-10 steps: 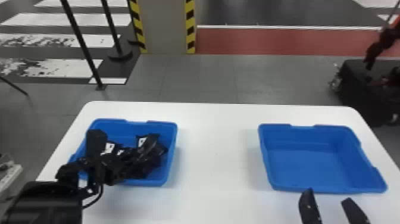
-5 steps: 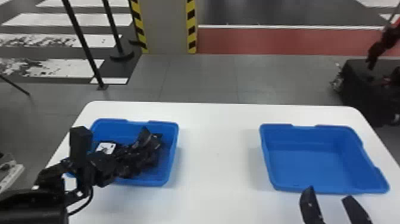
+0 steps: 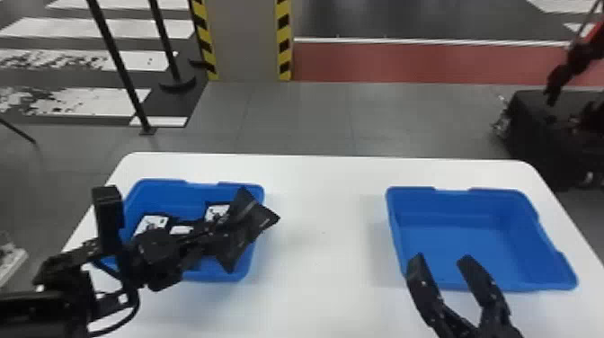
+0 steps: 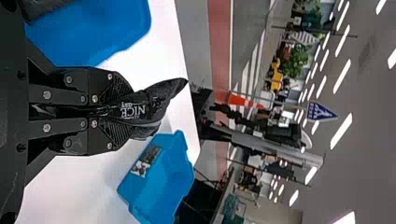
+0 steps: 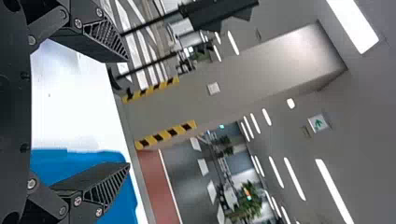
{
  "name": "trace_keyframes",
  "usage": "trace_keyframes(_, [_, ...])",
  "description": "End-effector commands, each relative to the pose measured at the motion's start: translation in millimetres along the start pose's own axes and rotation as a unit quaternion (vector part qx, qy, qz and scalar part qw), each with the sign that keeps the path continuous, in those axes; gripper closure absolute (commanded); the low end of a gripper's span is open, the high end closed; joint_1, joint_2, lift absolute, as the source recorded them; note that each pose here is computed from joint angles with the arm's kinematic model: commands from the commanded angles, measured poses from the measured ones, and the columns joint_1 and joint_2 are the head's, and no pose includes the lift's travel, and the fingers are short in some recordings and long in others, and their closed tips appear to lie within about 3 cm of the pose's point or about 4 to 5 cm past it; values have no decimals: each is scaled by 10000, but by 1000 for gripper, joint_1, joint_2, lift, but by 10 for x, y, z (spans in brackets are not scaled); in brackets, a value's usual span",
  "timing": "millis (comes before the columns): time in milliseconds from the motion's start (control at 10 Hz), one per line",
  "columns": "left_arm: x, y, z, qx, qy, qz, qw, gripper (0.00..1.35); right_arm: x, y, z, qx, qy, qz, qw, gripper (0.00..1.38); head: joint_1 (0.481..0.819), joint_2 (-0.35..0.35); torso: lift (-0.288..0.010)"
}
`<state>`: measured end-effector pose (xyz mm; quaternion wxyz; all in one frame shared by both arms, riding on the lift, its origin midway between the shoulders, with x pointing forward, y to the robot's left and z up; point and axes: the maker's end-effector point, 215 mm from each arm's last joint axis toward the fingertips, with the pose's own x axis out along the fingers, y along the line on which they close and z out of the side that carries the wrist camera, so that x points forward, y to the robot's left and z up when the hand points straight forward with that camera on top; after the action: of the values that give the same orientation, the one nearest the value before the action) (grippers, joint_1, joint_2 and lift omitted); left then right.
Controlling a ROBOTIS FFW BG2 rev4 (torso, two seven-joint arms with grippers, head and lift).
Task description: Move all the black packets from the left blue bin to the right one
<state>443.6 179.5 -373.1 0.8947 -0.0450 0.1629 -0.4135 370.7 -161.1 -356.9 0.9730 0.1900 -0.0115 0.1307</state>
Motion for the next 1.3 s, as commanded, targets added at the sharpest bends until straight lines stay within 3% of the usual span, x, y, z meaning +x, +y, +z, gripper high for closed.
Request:
trace_keyframes(0, [224,-205,65,62,4,-371,9993,1207,245,223,-109,155,307,558,9979,243,695,26,-110])
trace_keyframes(100, [313,-268,54,-20,-48,-546,9985,1207,332,368,-220,238,549,911,9940,243,695,26,-110])
trace_keyframes(400, [603,-567,131,-139,12,-1293,9915,1207,608,511,-210,294,572,1326,9891,243,695,27,-110])
trace_keyframes(600, [762,-767,178,-419,-179,-1760,9833,1207,737,716,-422,560,1039,1817,9762,243,695,9,-110])
trace_keyframes(900, [860,-943,168,-549,-135,-2138,9752,1207,897,785,-475,619,1048,2000,9722,243,695,13,-110])
trace_keyframes(1000, [871,-959,124,-625,-94,-2160,9743,1207,934,776,-487,648,1048,2013,9718,338,695,9,-110])
trace_keyframes(1200, [876,-966,98,-685,-73,-2173,9737,1207,975,783,-491,691,1037,2086,9700,957,695,3,-110])
